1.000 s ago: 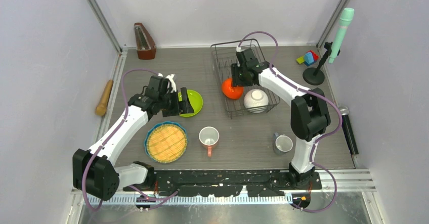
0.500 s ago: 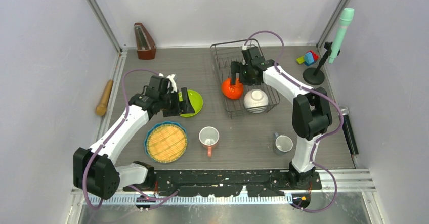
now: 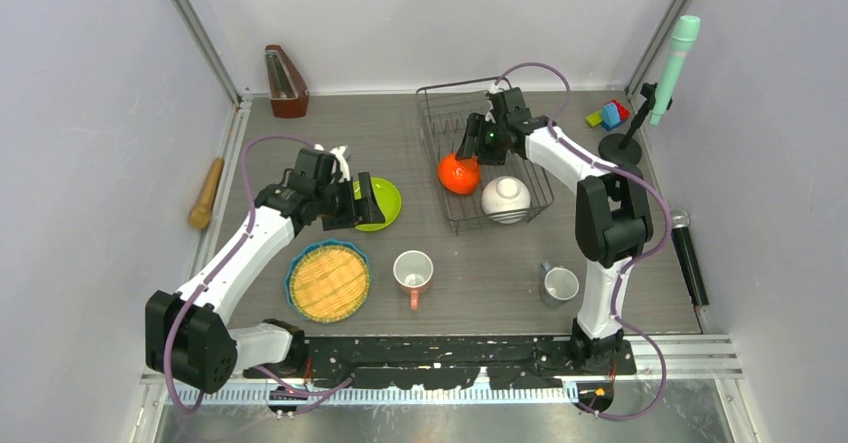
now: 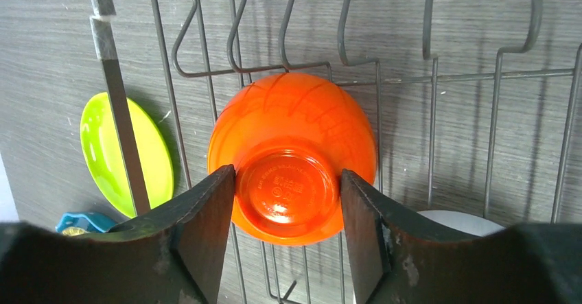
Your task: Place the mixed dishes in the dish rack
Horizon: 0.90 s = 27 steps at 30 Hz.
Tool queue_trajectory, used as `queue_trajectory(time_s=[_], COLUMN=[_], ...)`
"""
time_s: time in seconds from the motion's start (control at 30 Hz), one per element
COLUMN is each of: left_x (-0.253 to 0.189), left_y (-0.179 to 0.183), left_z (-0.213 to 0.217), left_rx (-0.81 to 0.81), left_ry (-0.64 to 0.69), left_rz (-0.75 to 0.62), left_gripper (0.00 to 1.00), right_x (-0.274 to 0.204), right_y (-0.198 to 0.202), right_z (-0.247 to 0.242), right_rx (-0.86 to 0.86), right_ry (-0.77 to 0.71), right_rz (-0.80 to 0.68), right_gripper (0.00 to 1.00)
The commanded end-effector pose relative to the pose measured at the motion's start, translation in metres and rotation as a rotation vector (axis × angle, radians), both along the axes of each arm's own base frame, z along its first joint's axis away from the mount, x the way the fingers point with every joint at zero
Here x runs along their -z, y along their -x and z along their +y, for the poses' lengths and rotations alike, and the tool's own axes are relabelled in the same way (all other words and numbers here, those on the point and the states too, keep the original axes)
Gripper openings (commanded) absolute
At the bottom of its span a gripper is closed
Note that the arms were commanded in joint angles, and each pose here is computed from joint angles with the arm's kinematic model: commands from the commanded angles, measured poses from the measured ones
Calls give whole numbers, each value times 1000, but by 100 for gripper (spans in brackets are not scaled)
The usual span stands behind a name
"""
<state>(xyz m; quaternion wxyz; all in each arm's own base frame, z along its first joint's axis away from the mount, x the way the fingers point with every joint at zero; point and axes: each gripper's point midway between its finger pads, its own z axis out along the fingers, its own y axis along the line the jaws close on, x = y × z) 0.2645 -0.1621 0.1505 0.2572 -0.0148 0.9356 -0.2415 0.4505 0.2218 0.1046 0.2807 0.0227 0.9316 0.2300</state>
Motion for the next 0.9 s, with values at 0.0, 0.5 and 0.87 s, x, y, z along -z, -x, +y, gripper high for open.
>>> queue_trajectory(time_s=[0.0, 0.5, 0.87], left_x=[-15, -17, -15], left_y=[-11, -7, -8], left_z=[-5, -3, -4], left_rx=[18, 15, 11], left_ry=[23, 27, 31], left_rz=[-58, -65, -58], left_gripper=[77, 77, 77], right_x=[-6, -45, -68], right_y=[-2, 14, 20], right_z=[9, 3, -12], right_rx=[-20, -47, -48], right_ry=[-22, 127, 363], right_rz=[-14, -120, -208], right_gripper=[56, 30, 30])
